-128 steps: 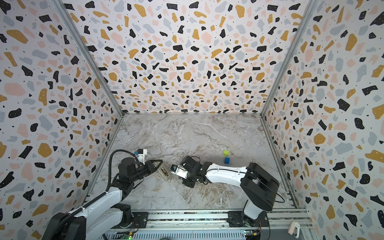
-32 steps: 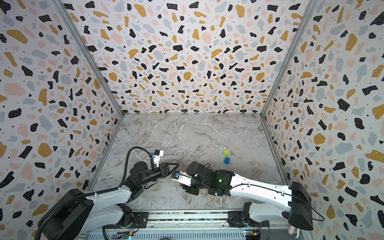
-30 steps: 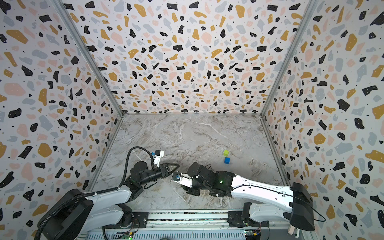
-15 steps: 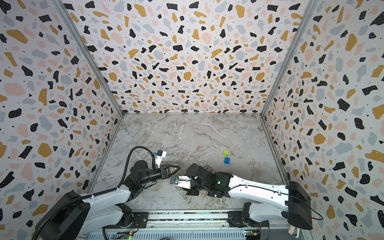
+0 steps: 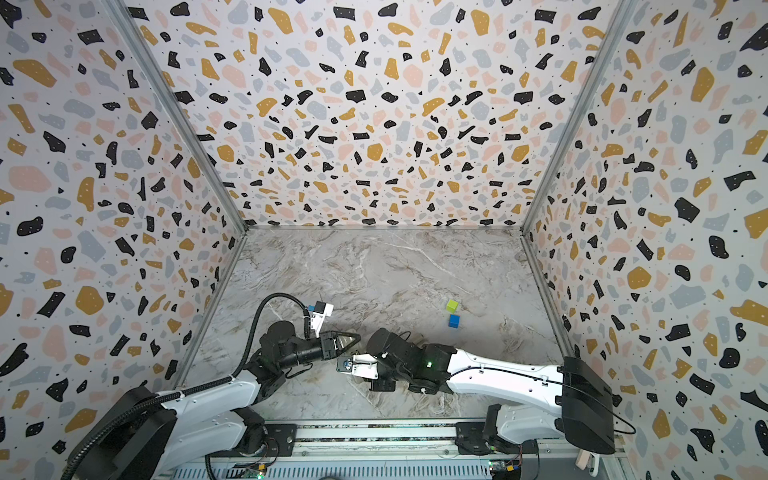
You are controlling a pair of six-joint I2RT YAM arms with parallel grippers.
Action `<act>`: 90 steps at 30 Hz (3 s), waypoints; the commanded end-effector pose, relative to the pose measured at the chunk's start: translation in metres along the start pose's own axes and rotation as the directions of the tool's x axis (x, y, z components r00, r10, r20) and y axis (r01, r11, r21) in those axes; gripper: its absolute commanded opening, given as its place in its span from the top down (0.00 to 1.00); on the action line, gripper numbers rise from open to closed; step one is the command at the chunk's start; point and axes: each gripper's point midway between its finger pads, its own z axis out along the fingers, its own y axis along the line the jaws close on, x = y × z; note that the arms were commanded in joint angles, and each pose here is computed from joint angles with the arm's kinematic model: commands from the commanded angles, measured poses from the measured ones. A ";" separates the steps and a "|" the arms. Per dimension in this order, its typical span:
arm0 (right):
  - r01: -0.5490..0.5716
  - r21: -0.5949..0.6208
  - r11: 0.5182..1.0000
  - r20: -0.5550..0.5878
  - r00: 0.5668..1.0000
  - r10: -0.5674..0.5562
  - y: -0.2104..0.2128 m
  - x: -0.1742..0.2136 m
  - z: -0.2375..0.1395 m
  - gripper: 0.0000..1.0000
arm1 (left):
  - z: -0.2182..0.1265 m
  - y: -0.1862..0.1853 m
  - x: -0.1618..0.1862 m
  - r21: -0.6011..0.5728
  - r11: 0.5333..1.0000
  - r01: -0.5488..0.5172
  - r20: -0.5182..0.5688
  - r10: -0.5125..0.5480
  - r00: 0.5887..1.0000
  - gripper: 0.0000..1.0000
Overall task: Load the batteries into the remote control
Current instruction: 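Lower the battery into the compartment beside the first with the right gripper, then press the second battery down into the compartment with the right gripper, then move the open right gripper over the beige battery cover on the table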
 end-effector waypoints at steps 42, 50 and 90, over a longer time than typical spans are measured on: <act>0.030 0.021 0.999 -0.048 0.998 -0.029 -0.011 0.004 0.031 0.92 | 0.004 -0.041 0.002 0.123 0.987 -0.100 -0.031 0.105 0.994 1.00; -0.006 0.067 0.998 -0.071 0.997 0.010 -0.023 0.006 0.034 0.95 | 0.005 -0.042 0.001 0.125 0.987 -0.105 -0.029 0.110 0.994 1.00; -0.894 0.286 0.344 0.015 0.364 0.931 -0.066 0.154 -0.030 0.17 | -0.015 0.014 -0.039 -0.198 0.951 -0.237 0.238 0.282 0.930 1.00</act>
